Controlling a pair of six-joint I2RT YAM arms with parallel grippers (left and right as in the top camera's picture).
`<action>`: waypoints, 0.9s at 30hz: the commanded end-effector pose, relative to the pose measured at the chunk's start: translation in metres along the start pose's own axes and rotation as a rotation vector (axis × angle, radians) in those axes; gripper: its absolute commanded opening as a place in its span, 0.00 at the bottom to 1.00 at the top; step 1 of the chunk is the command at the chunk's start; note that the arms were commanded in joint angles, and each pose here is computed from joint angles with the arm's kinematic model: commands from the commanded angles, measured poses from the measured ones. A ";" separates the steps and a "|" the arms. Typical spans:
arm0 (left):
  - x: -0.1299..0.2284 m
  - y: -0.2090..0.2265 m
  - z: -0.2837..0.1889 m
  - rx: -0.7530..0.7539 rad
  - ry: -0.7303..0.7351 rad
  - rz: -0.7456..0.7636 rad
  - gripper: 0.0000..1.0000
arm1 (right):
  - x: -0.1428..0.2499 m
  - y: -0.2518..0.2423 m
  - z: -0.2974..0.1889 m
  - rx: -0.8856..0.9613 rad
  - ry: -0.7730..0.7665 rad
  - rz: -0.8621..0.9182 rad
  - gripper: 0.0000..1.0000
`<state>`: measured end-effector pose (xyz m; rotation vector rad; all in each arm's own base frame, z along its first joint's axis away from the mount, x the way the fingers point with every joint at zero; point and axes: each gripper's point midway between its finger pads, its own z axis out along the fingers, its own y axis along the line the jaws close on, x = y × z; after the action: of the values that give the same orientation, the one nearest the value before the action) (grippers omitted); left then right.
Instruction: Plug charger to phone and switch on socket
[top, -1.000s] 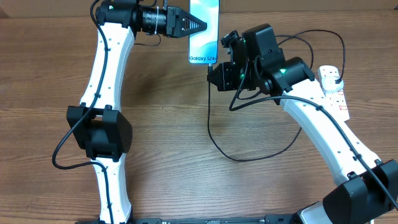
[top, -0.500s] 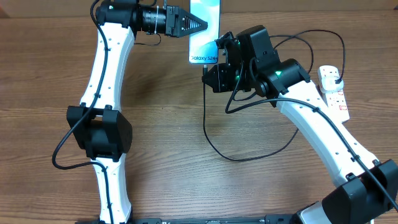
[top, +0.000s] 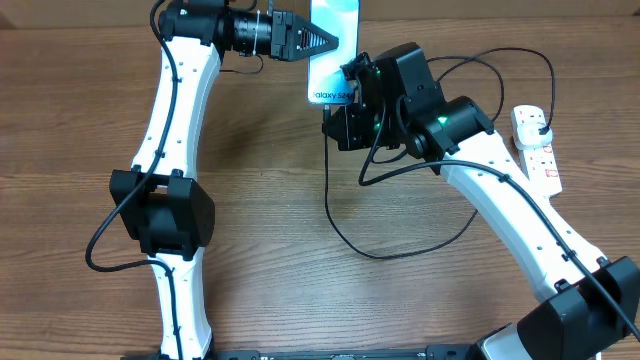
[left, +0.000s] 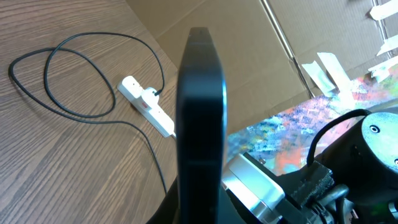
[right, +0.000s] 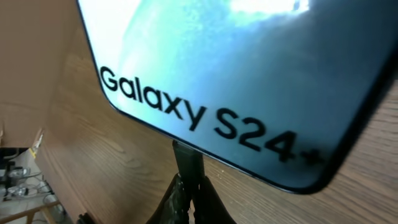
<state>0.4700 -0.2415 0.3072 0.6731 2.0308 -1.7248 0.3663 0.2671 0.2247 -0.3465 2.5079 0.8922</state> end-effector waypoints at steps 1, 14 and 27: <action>-0.002 -0.017 0.001 0.050 0.004 0.025 0.04 | -0.014 0.012 -0.016 -0.002 -0.060 -0.030 0.04; -0.003 -0.010 0.001 0.005 0.000 0.024 0.04 | -0.014 0.008 -0.016 0.018 -0.060 -0.026 0.04; -0.003 -0.011 0.001 0.011 0.000 0.033 0.04 | -0.016 0.009 -0.016 0.013 -0.069 -0.030 0.04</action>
<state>0.4731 -0.2407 0.3037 0.6624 2.0487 -1.6939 0.3694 0.2627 0.2222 -0.3297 2.5125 0.8499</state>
